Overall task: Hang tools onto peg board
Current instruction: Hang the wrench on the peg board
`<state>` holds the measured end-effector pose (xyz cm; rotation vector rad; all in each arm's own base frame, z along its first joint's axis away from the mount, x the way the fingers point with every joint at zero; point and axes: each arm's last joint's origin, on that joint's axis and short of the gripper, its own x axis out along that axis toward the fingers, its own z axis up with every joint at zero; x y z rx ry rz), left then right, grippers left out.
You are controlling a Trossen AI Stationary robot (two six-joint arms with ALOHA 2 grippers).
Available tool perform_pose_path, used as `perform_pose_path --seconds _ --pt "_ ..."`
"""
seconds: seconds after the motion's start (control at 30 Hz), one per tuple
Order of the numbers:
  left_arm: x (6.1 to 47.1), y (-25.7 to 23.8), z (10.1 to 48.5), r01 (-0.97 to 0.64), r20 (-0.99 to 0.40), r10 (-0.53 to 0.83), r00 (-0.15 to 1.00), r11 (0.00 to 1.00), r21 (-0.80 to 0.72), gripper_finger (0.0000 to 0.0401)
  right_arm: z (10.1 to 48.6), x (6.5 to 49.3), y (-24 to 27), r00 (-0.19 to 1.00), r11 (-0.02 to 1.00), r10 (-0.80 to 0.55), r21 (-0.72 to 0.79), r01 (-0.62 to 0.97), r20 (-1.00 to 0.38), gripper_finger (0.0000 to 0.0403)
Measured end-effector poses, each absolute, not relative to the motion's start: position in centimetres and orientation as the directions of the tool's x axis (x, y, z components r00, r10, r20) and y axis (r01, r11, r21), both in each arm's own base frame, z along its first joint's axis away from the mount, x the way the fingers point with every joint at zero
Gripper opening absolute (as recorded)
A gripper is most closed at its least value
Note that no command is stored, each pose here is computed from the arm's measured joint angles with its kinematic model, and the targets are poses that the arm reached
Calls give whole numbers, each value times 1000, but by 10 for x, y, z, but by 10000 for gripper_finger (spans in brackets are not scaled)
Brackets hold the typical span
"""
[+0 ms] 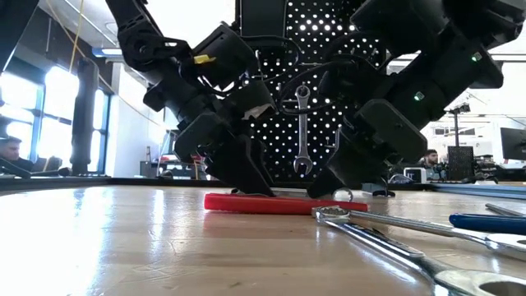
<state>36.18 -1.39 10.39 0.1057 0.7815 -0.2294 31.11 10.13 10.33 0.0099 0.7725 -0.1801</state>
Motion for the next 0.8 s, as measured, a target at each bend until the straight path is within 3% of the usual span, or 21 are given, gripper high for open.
perform_pose_path --seconds 0.27,0.53,0.8 --pt "359 -20 102 329 -736 -167 656 941 80 15 105 312 101 693 983 -166 -65 170 -701 1" --pt "359 -29 102 320 -737 -109 667 935 152 6 107 311 104 698 983 -160 -51 174 -698 4" --pt "357 -29 104 279 -742 -104 662 954 115 4 131 298 110 702 982 -181 -84 171 -688 58"
